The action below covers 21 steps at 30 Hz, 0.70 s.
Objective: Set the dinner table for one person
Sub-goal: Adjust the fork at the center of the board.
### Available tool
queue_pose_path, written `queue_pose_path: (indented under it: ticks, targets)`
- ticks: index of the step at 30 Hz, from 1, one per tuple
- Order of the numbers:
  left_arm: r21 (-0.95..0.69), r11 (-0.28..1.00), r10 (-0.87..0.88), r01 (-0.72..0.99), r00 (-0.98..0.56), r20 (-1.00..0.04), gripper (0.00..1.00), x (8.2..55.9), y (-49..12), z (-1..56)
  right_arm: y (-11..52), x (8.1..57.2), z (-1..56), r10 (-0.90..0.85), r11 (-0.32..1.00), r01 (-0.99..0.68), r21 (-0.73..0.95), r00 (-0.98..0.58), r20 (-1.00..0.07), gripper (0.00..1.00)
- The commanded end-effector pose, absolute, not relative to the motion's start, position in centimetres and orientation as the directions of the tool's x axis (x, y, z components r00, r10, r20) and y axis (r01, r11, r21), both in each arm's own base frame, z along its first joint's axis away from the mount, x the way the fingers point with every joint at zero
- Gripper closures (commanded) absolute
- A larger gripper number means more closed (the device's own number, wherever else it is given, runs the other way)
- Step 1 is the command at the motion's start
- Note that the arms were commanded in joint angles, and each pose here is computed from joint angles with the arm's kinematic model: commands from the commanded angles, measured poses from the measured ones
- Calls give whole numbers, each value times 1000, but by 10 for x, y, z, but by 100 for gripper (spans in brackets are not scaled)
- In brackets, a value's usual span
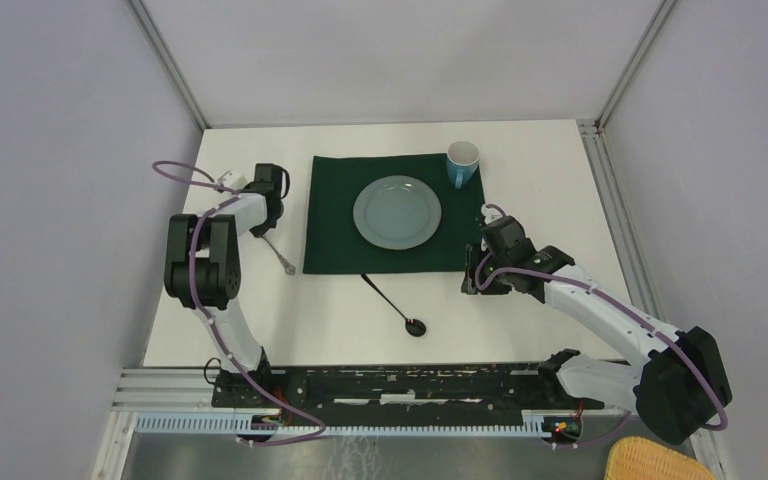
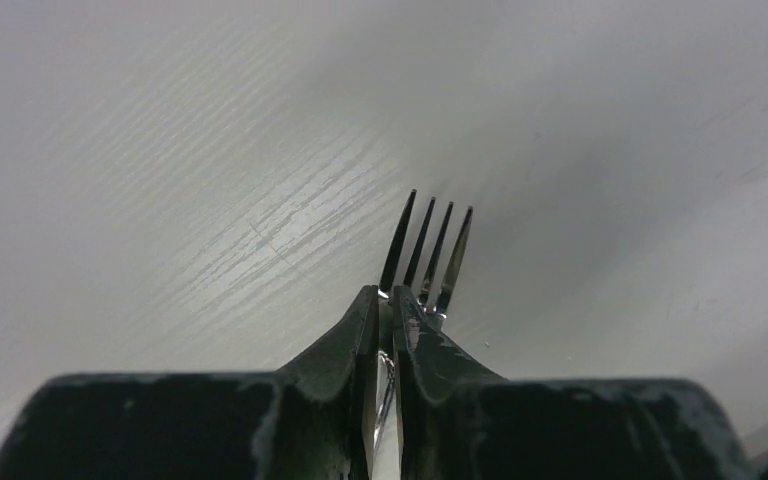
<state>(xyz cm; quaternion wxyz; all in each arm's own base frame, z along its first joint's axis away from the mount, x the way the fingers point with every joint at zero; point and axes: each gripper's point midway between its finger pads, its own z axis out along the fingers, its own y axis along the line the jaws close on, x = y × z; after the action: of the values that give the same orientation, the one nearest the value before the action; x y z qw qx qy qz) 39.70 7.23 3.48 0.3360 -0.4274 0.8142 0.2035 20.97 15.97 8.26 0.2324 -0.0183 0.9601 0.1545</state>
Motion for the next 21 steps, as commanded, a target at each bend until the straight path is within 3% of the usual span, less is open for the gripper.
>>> queue_pose_path:
  ticks: [1, 15, 21]
  targets:
    - [38, 587, -537, -809, -424, -730, 84, 413, 66, 36, 161, 214, 87, 60, 948, -97, 304, -882, -468, 53]
    - [-53, 595, -562, -802, -367, -741, 84, 403, 52, 73, 164, 215, 86, 71, 943, -95, 319, -880, -470, 53]
    - [-145, 548, -634, -824, -296, -714, 72, 373, 42, 84, 167, 217, 89, 70, 937, -105, 332, -877, -476, 53]
